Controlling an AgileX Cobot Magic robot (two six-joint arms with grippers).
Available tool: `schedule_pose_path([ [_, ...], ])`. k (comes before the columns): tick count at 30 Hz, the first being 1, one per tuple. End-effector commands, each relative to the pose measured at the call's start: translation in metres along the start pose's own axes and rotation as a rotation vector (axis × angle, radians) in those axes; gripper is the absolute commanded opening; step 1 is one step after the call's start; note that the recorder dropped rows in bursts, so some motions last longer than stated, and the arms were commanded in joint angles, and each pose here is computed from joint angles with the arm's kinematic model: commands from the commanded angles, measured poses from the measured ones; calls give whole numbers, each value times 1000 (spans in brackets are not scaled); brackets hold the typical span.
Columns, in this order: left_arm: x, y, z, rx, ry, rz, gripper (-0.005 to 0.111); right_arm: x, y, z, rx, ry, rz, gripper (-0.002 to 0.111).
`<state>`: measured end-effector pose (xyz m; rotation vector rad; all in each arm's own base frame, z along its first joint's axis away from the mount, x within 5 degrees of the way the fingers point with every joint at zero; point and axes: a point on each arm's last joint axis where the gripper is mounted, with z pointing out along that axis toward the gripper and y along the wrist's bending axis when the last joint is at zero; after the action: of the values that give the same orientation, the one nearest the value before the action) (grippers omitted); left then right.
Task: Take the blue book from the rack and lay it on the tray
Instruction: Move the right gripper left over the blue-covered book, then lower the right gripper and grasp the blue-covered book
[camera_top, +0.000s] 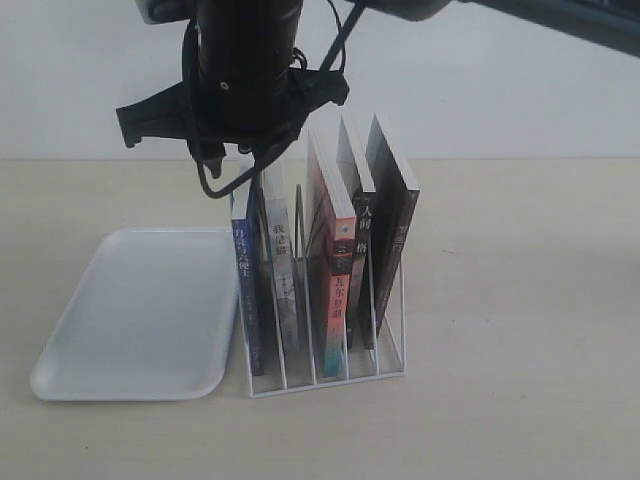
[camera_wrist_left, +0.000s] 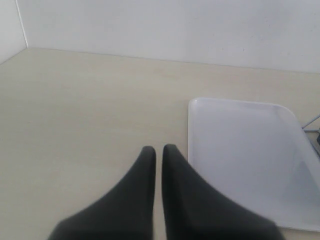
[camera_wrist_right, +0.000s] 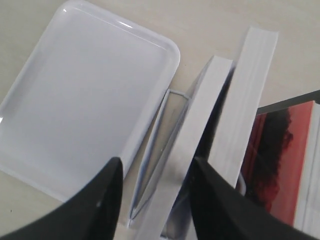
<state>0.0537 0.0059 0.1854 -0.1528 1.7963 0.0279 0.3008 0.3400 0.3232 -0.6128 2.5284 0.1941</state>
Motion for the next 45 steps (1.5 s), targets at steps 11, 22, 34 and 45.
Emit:
schedule_pose_path([
  [11,1,0,0,5,-1,-6,4,0,-5,17,47,25,9,42],
  [22,1,0,0,5,-1,-6,4,-2,-11,17,79,14,22,35],
  [34,1,0,0,5,-1,-6,4,-1,-11,17,77,15,-3,0],
  [45,1,0,0,5,-1,-6,4,-6,-14,-2,69,-33,-14,0],
])
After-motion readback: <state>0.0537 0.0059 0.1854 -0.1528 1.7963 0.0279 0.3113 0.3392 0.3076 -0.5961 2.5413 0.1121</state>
